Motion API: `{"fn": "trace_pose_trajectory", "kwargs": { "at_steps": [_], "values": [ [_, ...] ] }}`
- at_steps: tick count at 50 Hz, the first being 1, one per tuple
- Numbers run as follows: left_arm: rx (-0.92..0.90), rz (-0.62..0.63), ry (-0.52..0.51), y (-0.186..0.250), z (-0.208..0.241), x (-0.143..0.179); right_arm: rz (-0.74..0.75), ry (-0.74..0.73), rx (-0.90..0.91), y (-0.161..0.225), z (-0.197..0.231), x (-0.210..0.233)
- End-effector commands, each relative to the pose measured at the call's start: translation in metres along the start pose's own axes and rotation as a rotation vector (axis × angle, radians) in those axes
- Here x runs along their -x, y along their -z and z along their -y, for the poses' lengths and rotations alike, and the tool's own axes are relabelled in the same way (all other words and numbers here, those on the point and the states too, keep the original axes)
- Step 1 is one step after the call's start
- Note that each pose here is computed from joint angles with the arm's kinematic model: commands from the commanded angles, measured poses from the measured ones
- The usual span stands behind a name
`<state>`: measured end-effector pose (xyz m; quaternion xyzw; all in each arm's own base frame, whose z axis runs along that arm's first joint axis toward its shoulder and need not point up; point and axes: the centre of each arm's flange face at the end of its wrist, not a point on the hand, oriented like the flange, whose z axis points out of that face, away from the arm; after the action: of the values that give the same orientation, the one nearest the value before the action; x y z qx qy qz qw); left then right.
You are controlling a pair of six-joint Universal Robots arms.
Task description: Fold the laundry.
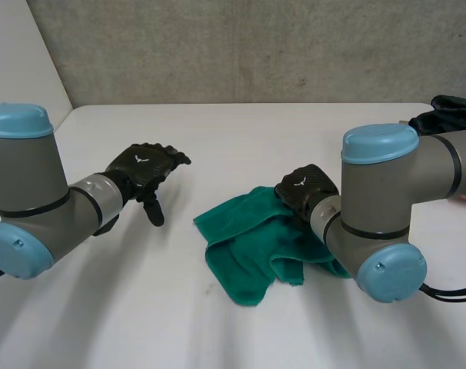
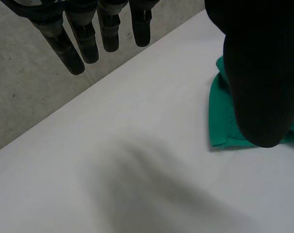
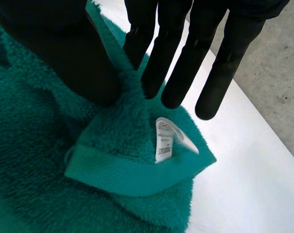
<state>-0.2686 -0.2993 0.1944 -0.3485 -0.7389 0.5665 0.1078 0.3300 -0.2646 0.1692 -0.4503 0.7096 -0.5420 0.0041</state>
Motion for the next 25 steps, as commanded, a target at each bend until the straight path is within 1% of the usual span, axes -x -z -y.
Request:
{"fn": "trace_pose_trajectory", "kwargs": {
  "at_steps": [1,2,3,6,7,11,15,16,19,20,25],
  "values": [
    [0.014,0.002,-0.008,-0.004,-0.004,-0.006,-0.008,0.009,-0.118,0.002,0.035,-0.022],
    [0.015,0.003,-0.01,-0.005,-0.004,-0.007,-0.012,0.012,-0.15,0.008,0.046,-0.027],
    [0.013,0.012,-0.011,-0.007,-0.003,-0.006,-0.028,0.012,-0.219,0.021,0.067,-0.038],
    [0.013,0.019,-0.008,-0.01,-0.002,-0.005,-0.075,0.016,-0.329,0.046,0.101,-0.058],
    [0.017,0.016,-0.007,-0.012,-0.001,-0.005,-0.105,0.009,-0.389,0.061,0.118,-0.069],
    [0.036,-0.008,0.001,-0.014,-0.002,-0.01,-0.156,-0.013,-0.506,0.094,0.15,-0.085],
    [0.049,-0.048,0.031,-0.017,-0.002,-0.017,-0.213,-0.018,-0.603,0.122,0.176,-0.1],
    [0.057,-0.073,0.054,-0.017,-0.003,-0.023,-0.235,-0.019,-0.638,0.132,0.184,-0.105],
    [0.073,-0.135,0.091,-0.017,-0.004,-0.038,-0.281,-0.028,-0.691,0.145,0.197,-0.114],
    [0.081,-0.177,0.103,-0.017,-0.004,-0.049,-0.319,-0.04,-0.727,0.151,0.205,-0.121],
    [0.087,-0.266,0.107,-0.016,-0.003,-0.078,-0.393,-0.06,-0.795,0.167,0.222,-0.134]
  ]
}}
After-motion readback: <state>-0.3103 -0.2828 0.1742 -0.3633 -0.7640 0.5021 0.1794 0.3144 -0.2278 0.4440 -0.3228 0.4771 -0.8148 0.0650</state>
